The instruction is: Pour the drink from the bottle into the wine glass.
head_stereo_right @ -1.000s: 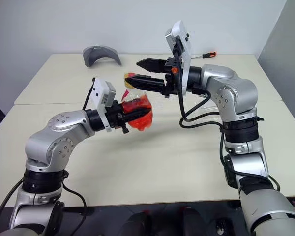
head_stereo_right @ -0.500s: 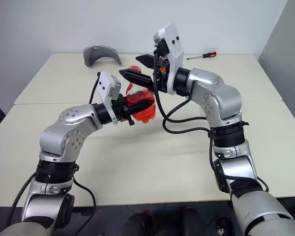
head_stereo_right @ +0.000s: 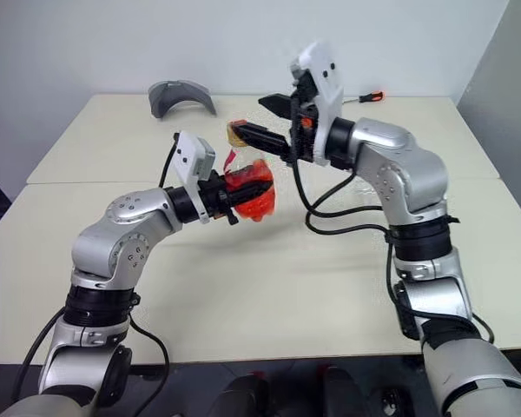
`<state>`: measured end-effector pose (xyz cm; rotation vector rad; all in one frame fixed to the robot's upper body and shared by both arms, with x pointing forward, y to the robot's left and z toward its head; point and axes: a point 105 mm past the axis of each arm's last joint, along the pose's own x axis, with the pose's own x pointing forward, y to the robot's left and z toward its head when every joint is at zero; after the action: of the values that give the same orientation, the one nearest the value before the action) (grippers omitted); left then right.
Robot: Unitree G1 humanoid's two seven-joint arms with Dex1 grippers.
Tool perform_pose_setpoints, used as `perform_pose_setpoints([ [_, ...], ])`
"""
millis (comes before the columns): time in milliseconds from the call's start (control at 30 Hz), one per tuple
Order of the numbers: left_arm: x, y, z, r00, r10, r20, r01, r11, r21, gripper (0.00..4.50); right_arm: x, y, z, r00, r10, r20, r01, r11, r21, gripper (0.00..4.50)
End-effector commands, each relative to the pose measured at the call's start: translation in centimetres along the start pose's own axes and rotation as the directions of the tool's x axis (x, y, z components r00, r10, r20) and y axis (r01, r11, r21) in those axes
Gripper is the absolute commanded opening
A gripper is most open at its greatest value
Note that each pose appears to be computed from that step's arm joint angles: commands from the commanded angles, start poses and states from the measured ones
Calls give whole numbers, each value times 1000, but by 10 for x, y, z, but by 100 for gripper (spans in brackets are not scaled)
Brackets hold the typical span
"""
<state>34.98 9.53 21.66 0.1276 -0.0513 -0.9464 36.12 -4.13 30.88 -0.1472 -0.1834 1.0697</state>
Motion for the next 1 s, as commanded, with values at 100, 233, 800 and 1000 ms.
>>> perform_pose_setpoints([
  [100,-5,-4,29,997,-16,82,10,997,80,115,-25,-14,2,999,-48,-14,47,999,-18,394],
  [233,-3,-4,30,996,-19,85,12,996,83,115,-22,-4,5,1000,2,3,-2,1000,3,394],
  [800,1,-3,32,996,-22,87,15,996,85,115,30,22,27,985,61,162,-74,995,72,394],
  [1000,-1,-2,32,996,-10,87,3,997,82,115,25,13,21,991,31,134,-37,999,40,394],
])
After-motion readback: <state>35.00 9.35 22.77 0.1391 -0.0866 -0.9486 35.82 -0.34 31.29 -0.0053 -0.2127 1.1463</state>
